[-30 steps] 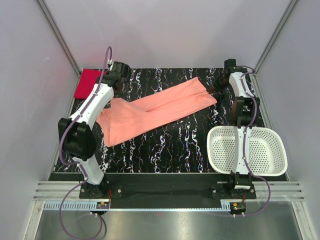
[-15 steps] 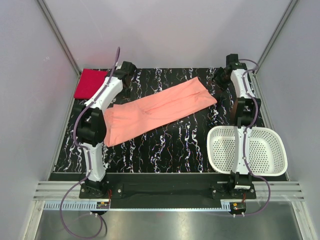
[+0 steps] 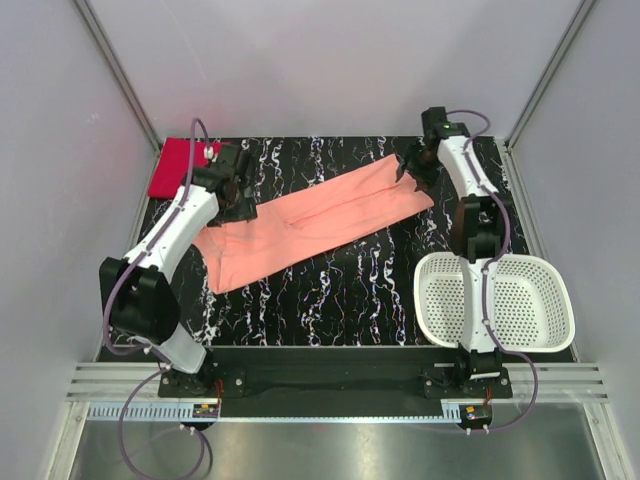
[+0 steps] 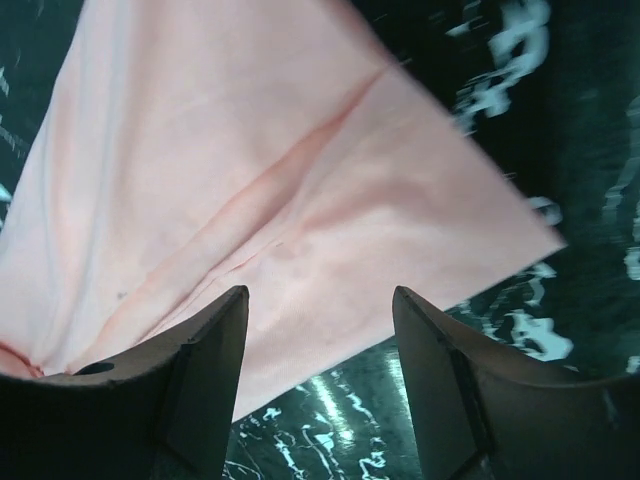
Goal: Fold and stack the t-shirts
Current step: Fold the tshirt
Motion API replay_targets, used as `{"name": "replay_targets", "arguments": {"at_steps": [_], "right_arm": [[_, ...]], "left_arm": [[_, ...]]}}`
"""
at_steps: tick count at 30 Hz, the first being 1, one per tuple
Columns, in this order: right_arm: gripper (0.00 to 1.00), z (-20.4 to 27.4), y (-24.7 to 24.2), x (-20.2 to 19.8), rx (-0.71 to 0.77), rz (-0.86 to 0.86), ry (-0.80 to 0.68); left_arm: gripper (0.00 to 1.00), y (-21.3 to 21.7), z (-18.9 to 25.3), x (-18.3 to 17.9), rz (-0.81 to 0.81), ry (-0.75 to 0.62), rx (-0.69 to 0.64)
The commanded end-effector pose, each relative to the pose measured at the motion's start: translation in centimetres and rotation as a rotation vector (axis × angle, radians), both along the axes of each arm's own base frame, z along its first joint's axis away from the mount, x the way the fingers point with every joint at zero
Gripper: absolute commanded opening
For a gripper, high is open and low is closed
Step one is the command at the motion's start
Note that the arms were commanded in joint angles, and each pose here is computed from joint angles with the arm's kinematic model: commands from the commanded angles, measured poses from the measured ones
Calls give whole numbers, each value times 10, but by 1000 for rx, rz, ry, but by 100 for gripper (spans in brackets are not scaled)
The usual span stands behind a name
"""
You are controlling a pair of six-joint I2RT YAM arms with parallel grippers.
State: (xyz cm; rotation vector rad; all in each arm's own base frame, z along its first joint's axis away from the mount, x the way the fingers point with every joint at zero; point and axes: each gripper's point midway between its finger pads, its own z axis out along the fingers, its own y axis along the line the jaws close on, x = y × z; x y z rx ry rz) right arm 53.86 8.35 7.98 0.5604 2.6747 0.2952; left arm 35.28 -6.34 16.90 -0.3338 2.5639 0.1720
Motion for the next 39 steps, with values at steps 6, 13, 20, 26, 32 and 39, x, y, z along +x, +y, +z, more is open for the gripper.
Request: {"name": "replay_targets", "arguments": {"at_steps": [6, 13, 20, 26, 32, 39], "right_arm": [[66, -16, 30, -5, -139, 111, -10], [67, -50, 15, -28, -219, 130, 83], [67, -68, 10, -52, -233, 147, 151], [67, -79, 9, -83, -215, 152, 231], [66, -68, 22, -123, -183, 177, 268], [68, -45, 49, -172, -133, 276, 287]], "left_arm": [[77, -36, -74, -14, 83, 139, -208], [83, -17, -137, -50, 248, 332, -224], [88, 2, -152, -65, 284, 386, -184], [90, 8, -159, -77, 297, 429, -178], [91, 35, -153, -97, 388, 409, -128], [93, 64, -119, -113, 452, 322, -42]]}}
